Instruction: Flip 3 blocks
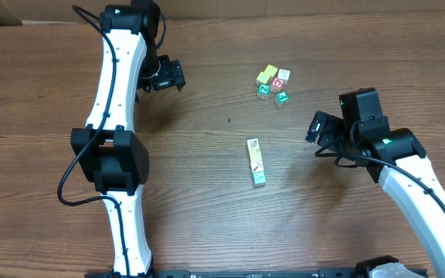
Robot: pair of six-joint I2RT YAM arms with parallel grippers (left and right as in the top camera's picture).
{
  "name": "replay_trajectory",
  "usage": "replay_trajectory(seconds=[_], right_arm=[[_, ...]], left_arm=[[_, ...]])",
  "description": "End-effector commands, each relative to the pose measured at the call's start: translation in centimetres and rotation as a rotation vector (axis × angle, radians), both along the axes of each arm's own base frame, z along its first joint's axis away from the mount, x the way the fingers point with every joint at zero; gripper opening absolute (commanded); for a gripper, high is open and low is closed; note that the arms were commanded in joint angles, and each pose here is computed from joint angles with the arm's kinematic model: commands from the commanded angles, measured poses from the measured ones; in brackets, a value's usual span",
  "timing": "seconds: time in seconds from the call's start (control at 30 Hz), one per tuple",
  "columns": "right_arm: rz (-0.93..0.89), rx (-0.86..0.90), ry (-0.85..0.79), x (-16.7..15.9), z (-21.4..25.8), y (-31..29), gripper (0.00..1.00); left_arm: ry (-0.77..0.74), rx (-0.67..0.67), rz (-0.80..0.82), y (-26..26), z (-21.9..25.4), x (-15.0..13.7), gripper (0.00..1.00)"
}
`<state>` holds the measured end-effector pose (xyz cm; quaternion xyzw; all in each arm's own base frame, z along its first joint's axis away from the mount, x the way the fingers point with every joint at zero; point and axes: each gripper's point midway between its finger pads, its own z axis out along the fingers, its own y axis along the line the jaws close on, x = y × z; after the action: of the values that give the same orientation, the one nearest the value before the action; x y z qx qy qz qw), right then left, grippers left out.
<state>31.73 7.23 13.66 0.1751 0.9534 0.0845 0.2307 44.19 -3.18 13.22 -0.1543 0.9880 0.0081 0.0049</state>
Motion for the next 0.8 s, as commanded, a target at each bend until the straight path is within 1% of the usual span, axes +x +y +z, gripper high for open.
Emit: replay_trajectory(seconds=[0.0,0.1,0.23,0.47,0.53,0.6,0.77], right_arm=[[0.006,0.005,-0.018,0.3,0.6,0.1,1.0],[0.006,0.007,-0.027,0.2,0.8,0.0,1.0],[0.006,0.024,-0.098,-0.1,3.0,0.0,1.0],[0.006,0.078,-0.32,-2.1,9.8,-0.5,1.0],[-0.005,0.002,-0.412,-2.7,11.9,-2.1,1.0],[-0.059,-0.055,-0.495,-3.6,14.0,-3.8,1.0],[-0.084,-0.029,-0.635,-6.5,17.6,-4.8,1.0]], left_arm=[[-0.05,-0.015,-0.016,-0.6,1.8,0.2,1.0],[-0.05,-0.015,-0.016,-0.6,1.8,0.2,1.0],[-0.05,-0.015,-0.016,-0.6,1.8,0.2,1.0],[-0.05,-0.015,-0.016,-0.6,1.8,0.2,1.0],[-0.05,-0.015,-0.016,-0.6,1.8,0.2,1.0],[-0.05,-0.015,-0.016,-0.6,1.8,0.2,1.0],[-0.05,-0.015,-0.016,-0.6,1.8,0.2,1.0]])
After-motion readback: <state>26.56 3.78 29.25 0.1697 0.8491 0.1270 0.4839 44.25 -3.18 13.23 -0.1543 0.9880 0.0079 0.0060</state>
